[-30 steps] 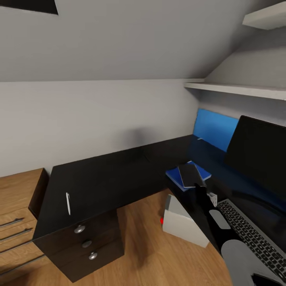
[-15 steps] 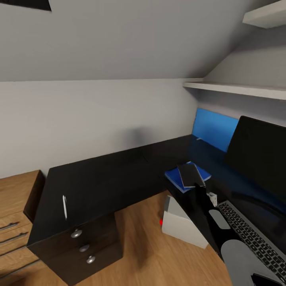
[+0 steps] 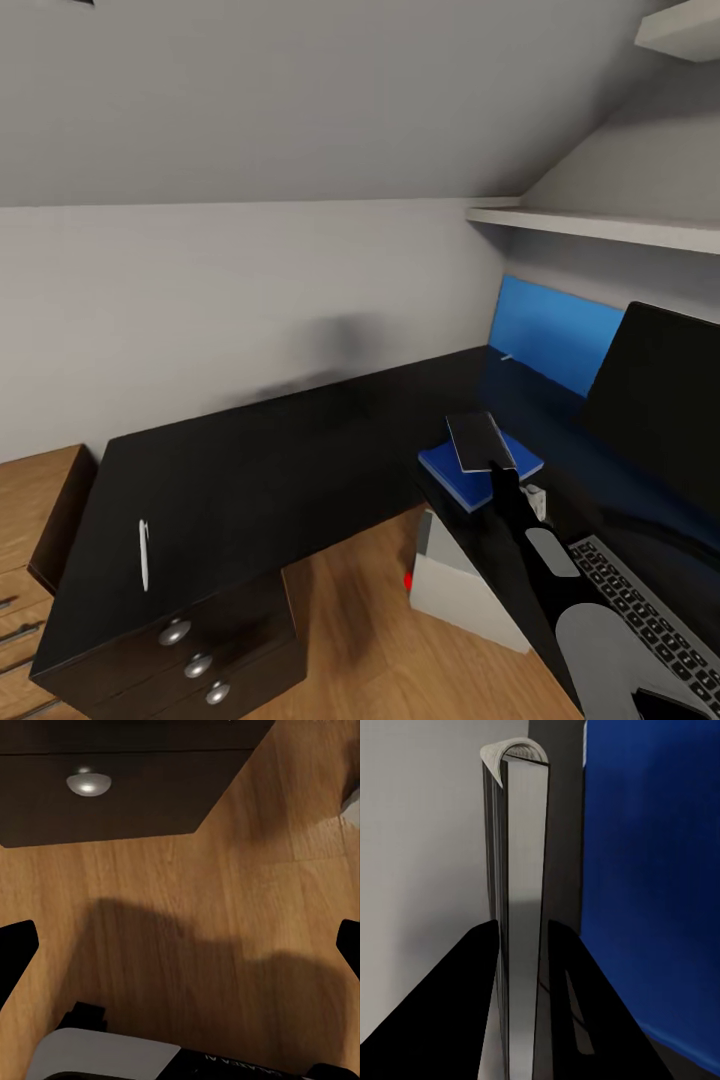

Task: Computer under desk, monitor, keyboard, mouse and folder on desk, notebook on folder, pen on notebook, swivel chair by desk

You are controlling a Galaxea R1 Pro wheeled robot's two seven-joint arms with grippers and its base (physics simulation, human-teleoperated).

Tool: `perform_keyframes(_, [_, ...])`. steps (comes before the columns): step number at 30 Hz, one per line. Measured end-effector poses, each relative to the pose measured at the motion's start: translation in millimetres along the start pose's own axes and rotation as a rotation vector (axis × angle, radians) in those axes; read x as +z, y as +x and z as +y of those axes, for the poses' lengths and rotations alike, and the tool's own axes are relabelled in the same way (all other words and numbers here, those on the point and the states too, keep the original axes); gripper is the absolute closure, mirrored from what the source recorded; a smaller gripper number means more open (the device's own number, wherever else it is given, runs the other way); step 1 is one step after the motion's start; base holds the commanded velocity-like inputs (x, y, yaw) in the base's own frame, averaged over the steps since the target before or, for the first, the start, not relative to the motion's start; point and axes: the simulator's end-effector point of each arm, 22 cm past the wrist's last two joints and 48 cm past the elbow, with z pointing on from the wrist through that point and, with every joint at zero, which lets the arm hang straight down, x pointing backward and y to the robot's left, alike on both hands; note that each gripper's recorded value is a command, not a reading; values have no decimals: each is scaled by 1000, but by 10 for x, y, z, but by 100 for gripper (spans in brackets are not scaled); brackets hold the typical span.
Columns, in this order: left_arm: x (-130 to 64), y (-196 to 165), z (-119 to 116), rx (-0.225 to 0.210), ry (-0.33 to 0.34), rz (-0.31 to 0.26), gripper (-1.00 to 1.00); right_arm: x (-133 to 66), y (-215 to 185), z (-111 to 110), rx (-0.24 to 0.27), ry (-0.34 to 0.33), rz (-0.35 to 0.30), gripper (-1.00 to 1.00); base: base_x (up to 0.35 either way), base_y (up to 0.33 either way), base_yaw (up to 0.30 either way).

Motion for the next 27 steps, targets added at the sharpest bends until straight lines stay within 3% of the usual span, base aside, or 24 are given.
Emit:
perform_keyframes(6, [1, -1, 2, 0, -1, 0, -100, 1, -5, -15, -2, 7, -3, 100, 4, 0, 0])
perform_keyframes(14, [1, -1, 1, -1, 0, 0, -100, -4, -7, -147, 0, 67, -4, 100, 0, 0, 0])
perform_keyframes(27, [1, -3, 3, -1, -1, 0, -100, -6, -6, -162, -1, 73, -3, 100, 0, 0, 0])
